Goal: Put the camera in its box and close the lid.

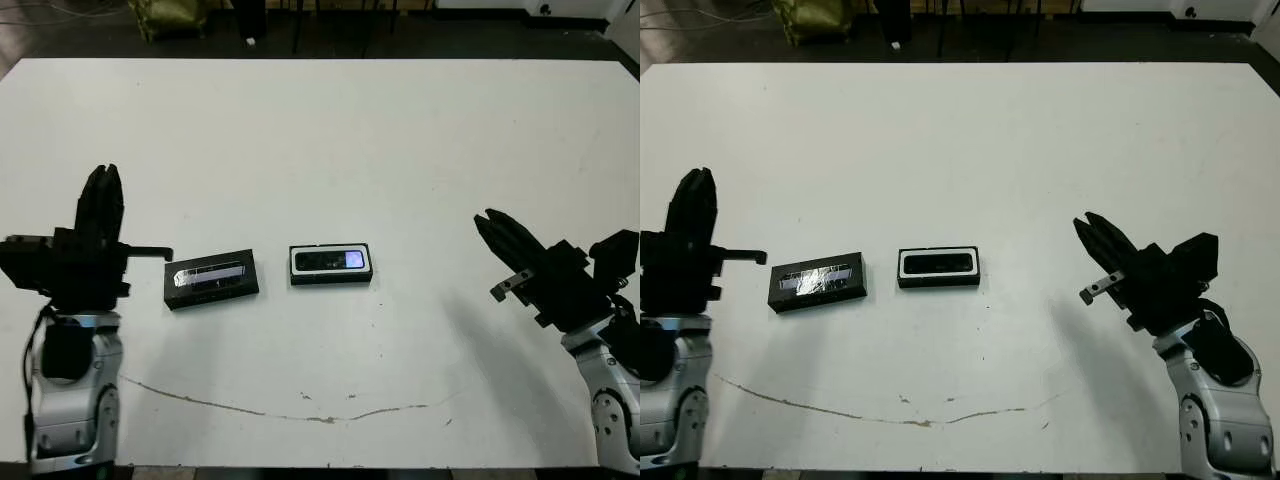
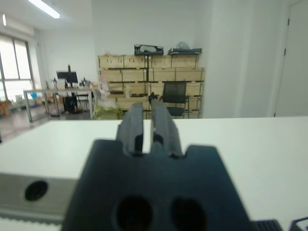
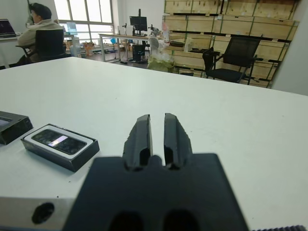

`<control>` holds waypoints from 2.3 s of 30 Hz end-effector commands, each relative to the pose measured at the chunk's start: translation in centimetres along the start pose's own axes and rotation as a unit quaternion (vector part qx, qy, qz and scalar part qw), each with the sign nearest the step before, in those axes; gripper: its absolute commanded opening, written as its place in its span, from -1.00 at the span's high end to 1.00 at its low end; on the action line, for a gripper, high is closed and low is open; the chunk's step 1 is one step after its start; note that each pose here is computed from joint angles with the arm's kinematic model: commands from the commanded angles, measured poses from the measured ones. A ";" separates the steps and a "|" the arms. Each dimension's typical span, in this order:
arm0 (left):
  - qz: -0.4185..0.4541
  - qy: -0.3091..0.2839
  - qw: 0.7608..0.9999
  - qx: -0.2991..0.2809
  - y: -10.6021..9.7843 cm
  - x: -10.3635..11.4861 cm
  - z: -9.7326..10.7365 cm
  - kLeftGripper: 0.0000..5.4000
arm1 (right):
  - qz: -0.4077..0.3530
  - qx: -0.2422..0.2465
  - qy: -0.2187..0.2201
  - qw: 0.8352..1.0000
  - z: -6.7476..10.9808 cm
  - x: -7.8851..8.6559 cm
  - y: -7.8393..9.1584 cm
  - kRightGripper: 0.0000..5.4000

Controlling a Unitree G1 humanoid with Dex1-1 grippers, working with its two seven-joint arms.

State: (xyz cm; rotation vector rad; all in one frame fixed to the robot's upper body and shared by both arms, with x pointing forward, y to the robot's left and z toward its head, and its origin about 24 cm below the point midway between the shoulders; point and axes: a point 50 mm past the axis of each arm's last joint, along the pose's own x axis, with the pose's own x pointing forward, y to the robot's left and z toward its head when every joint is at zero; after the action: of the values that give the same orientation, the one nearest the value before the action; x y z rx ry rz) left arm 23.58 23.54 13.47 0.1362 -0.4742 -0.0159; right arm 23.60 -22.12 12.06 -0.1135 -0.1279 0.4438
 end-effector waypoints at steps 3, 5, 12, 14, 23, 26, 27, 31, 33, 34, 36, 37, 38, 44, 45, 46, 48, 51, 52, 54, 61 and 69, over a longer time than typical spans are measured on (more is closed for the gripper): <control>-0.118 0.025 0.992 0.042 2.5 0.5 0.8 1.00 | -0.002 0.010 0.019 1.000 -0.6 0.0 0.1 0.99; -0.181 0.053 0.981 0.037 3.6 1.0 1.1 1.00 | -0.006 -0.001 0.018 1.000 -0.5 0.0 0.2 0.99; -0.345 0.141 0.926 0.053 6.2 3.0 1.7 0.52 | -0.009 0.002 0.010 1.000 -0.5 0.2 0.1 1.00; -0.392 0.157 0.904 0.062 6.4 3.6 1.6 0.34 | -0.012 -0.001 0.011 1.000 -0.4 0.1 0.1 1.00; -0.519 0.210 0.815 0.150 5.0 4.7 1.6 -0.45 | -0.021 -0.005 0.022 1.000 -0.5 0.1 0.1 1.00; -0.541 0.221 0.797 0.152 4.5 5.1 1.6 -0.72 | -0.022 -0.004 0.022 1.000 -0.7 0.1 0.1 1.00; -0.554 0.220 0.790 0.144 4.4 5.2 1.5 -0.81 | -0.023 -0.003 0.023 0.999 -0.7 0.1 0.2 1.00; -0.600 0.234 0.757 0.107 4.0 5.8 0.8 -0.99 | -0.026 -0.001 0.030 0.999 -0.9 0.1 0.4 1.00; -0.610 0.254 0.744 0.098 3.8 5.9 0.6 -0.99 | -0.023 0.006 0.028 0.999 -1.2 0.1 0.5 1.00; -0.615 0.266 0.737 0.091 3.7 6.0 0.5 -0.99 | -0.020 0.009 0.028 0.999 -1.3 0.1 0.5 1.00; -0.623 0.276 0.726 0.094 3.5 6.1 0.5 -0.99 | -0.017 0.009 0.028 0.999 -1.3 0.0 0.5 1.00; -0.626 0.280 0.722 0.088 3.4 6.1 0.3 -0.99 | -0.017 0.008 0.028 0.999 -1.3 0.0 0.5 1.00; -0.629 0.280 0.721 0.083 3.4 6.1 0.1 -0.99 | -0.016 0.006 0.026 1.000 -1.3 0.0 0.5 1.00; -0.651 0.273 0.705 0.064 2.9 5.8 -1.1 -0.99 | -0.013 0.016 0.014 1.000 -2.0 0.0 0.4 1.00; -0.652 0.274 0.705 0.060 2.8 5.8 -1.2 -0.99 | -0.014 0.018 0.016 1.000 -2.0 0.0 0.4 1.00; -0.653 0.278 0.702 0.054 2.8 5.7 -1.3 -0.99 | -0.014 0.018 0.017 1.000 -2.0 0.0 0.4 1.00; -0.660 0.273 0.698 0.049 2.6 5.6 -1.4 -0.99 | -0.011 0.010 0.017 1.000 -2.0 0.0 0.4 1.00; -0.668 0.270 0.692 0.042 2.3 5.5 -1.7 -0.99 | -0.013 0.008 0.021 1.000 -1.9 -0.1 0.5 1.00; -0.671 0.272 0.689 0.041 2.2 5.5 -1.8 -0.99 | -0.013 0.010 0.021 1.000 -1.8 -0.1 0.5 1.00; -0.674 0.272 0.686 0.045 2.0 5.4 -2.0 -0.99 | -0.016 0.011 0.020 1.000 -1.8 -0.1 0.6 1.00; -0.678 0.273 0.680 0.052 1.8 4.7 -3.3 -0.99 | -0.013 0.016 0.021 1.000 -1.7 -0.1 0.7 1.00; -0.678 0.303 0.667 0.058 1.4 4.6 -4.6 -0.99 | 0.001 0.032 0.000 0.999 -0.8 -0.1 1.2 1.00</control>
State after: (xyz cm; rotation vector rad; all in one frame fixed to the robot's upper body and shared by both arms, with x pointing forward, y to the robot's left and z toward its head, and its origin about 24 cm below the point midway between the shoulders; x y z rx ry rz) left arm 29.66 25.31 12.07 0.5813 0.3705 -1.3975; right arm 23.38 -21.06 11.57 -0.0589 -0.1452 0.4469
